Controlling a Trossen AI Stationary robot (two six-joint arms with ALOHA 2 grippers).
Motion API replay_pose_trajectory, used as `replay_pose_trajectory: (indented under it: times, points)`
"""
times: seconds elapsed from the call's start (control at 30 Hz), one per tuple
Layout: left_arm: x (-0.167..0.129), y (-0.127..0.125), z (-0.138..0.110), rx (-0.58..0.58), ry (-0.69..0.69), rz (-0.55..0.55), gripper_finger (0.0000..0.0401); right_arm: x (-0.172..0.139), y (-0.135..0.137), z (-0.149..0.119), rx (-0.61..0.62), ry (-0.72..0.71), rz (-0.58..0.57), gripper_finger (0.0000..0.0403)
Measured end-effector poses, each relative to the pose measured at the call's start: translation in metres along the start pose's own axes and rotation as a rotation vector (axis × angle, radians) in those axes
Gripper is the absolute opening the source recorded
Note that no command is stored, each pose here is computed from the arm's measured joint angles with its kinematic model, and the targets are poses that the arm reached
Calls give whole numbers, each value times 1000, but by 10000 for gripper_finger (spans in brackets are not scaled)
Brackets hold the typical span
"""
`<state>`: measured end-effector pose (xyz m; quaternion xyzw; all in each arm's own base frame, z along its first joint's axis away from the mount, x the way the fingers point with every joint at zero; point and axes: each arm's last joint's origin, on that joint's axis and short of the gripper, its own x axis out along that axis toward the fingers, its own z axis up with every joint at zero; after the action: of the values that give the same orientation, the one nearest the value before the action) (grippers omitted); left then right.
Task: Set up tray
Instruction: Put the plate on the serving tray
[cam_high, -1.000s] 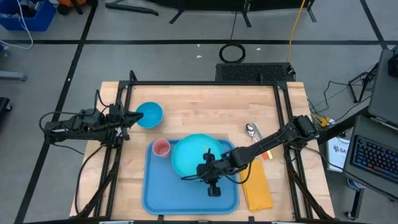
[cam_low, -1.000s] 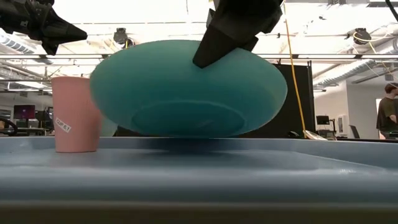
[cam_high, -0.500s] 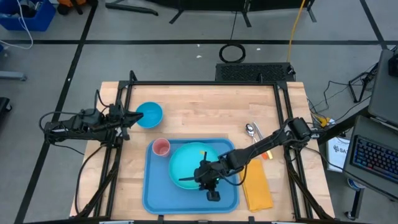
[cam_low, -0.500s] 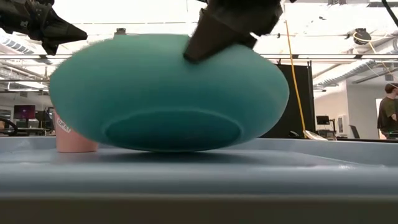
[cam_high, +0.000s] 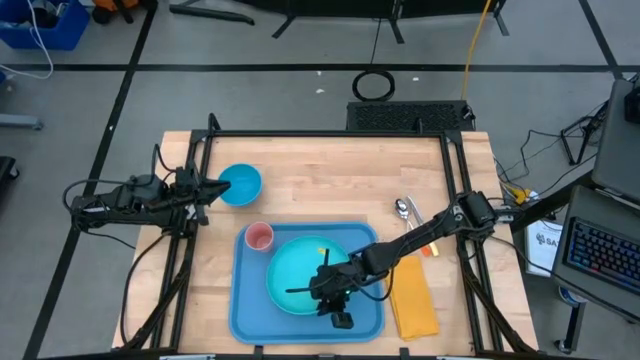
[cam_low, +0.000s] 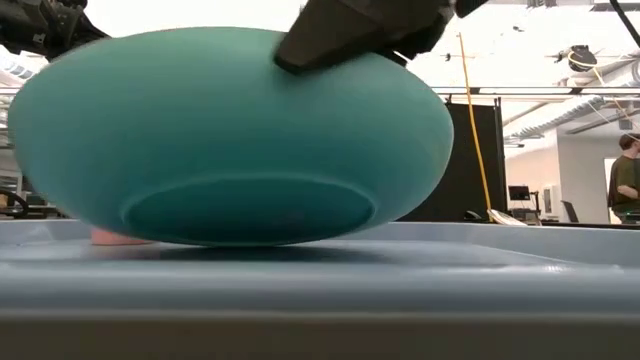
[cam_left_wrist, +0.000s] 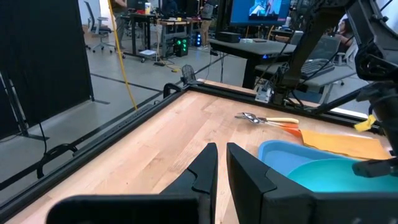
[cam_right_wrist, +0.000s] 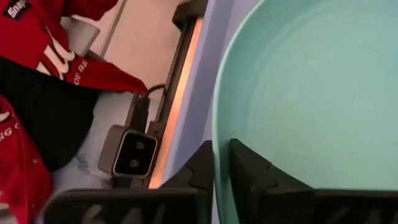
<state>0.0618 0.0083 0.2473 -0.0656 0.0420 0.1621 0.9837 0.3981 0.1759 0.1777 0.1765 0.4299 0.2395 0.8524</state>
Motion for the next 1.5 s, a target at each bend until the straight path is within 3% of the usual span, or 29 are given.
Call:
replay_pose_trajectory:
  times: [0.3, 0.47, 0.63, 0.97, 1.03, 1.27, 1.5]
  points:
    - [0, 0, 0, 0, 0, 0, 35, 1, -1, -3, 106, 9, 9, 97]
    - [0, 0, 0, 0, 0, 0, 35, 2, -4, -5, 93, 7, -3, 115]
    - [0, 0, 0, 0, 0, 0, 35, 1, -5, -3, 26, -5, -6, 117]
    - [0, 0, 0, -1, 0, 0, 35, -23, -22, 12, 9, -35, -53, 97]
    - [0, 0, 0, -3, 0, 0, 35, -29, -30, 13, 32, -28, -100, 94]
    - [0, 0, 0, -2, 0, 0, 35, -49, -59, 2, 144, 83, -443, 99]
    - [0, 0, 0, 0, 0, -1, 35, -56, -71, 3, 119, 73, -580, 100]
